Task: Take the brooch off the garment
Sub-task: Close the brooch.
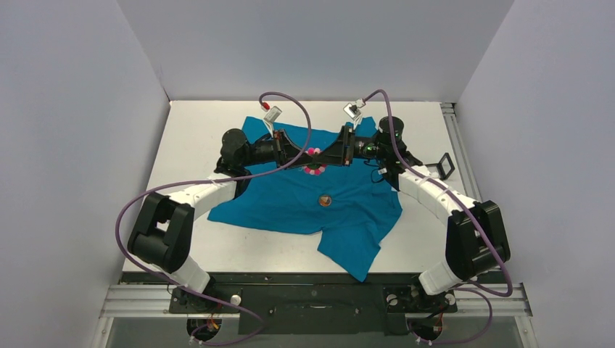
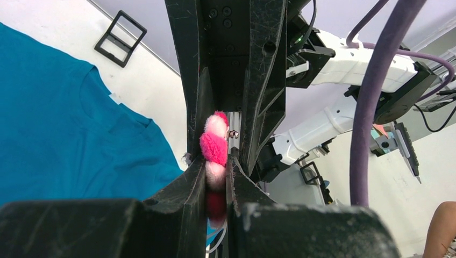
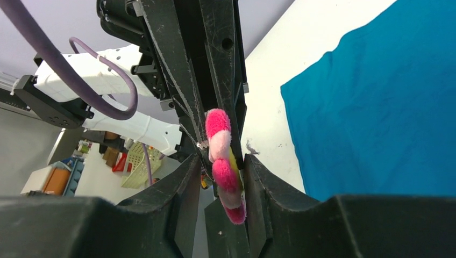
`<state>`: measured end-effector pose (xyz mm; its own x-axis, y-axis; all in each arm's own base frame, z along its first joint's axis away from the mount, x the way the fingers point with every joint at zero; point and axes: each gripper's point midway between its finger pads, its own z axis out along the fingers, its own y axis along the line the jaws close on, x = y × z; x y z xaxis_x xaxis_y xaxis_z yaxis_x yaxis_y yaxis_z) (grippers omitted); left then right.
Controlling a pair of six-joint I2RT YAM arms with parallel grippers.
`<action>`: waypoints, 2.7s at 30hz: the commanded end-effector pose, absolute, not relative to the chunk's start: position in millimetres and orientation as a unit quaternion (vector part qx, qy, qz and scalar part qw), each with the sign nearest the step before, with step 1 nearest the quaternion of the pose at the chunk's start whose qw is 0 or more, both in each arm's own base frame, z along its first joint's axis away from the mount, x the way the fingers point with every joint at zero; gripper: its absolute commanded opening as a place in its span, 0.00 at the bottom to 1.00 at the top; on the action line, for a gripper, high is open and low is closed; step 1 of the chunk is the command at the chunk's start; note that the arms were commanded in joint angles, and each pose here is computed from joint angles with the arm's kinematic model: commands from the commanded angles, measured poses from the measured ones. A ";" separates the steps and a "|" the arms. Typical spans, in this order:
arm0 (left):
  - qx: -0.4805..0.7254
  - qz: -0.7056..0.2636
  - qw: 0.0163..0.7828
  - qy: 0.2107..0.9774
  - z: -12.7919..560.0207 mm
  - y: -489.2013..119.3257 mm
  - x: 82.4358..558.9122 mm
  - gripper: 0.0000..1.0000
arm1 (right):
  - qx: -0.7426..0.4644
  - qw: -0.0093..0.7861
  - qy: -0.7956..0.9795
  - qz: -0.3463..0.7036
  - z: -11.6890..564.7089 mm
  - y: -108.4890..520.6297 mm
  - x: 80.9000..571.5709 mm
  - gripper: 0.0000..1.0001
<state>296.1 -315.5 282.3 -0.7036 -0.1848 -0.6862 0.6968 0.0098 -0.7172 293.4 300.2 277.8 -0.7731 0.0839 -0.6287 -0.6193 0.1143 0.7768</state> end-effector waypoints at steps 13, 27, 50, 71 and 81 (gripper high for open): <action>0.276 -0.656 0.357 0.605 303.9 -325.2 274.6 0.00 | -0.202 0.304 0.711 0.601 281.7 302.7 310.9 0.17; 0.273 -0.623 0.403 0.612 304.1 -321.0 283.2 0.00 | -0.076 0.294 0.711 0.635 282.7 284.7 339.6 0.08; 0.218 -0.624 0.417 0.624 306.3 -318.8 294.2 0.00 | -0.051 0.336 0.676 0.653 297.8 266.0 343.2 0.03; 0.209 -0.639 0.385 0.633 298.0 -317.2 297.3 0.00 | -0.152 0.360 0.628 0.673 336.1 277.9 307.9 0.52; 0.192 -0.677 0.366 0.609 309.1 -315.4 299.6 0.00 | -0.149 0.350 0.643 0.665 325.5 266.2 306.1 0.41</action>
